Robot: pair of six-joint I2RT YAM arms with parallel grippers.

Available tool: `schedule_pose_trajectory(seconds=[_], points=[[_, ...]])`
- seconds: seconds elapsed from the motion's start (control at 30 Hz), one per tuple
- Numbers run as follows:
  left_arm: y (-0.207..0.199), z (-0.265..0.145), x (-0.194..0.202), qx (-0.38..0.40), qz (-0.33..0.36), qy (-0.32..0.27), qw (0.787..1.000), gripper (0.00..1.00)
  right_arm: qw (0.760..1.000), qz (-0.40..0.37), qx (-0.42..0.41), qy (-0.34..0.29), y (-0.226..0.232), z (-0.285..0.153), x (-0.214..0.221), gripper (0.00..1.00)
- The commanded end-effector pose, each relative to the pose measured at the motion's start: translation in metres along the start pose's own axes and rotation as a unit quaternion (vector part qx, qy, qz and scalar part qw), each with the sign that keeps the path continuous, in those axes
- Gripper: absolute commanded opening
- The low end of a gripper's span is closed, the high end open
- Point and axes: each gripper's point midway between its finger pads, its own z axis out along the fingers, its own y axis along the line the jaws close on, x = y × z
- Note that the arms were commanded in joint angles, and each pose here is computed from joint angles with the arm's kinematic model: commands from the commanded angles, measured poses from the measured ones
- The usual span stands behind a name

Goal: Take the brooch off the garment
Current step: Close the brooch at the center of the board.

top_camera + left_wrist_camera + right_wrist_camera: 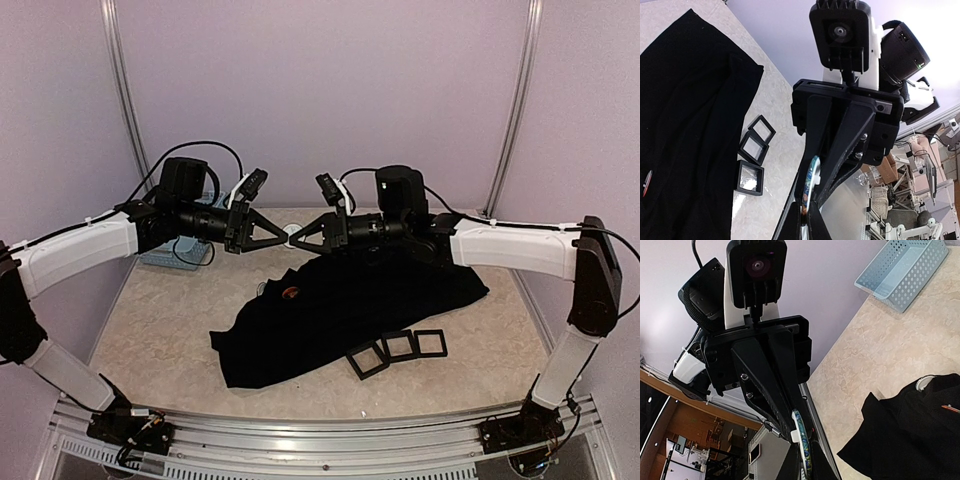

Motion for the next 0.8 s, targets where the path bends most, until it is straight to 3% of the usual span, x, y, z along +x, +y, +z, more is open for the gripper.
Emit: schedule_pose_trajectory(seconds=[0.0, 0.77], points=[[-0.034, -0.024, -0.007, 0.031, 0.032, -0.019, 0.999, 0.0, 0.989, 0.071, 0.131, -0.023, -0.071, -0.022, 0.007, 0.06], [-0.04, -0.027, -0.006, 0.034, 0.04, -0.023, 0.998, 0.0, 0.973, 0.128, 0.187, -0.043, -0.104, -0.036, 0.016, 0.05]])
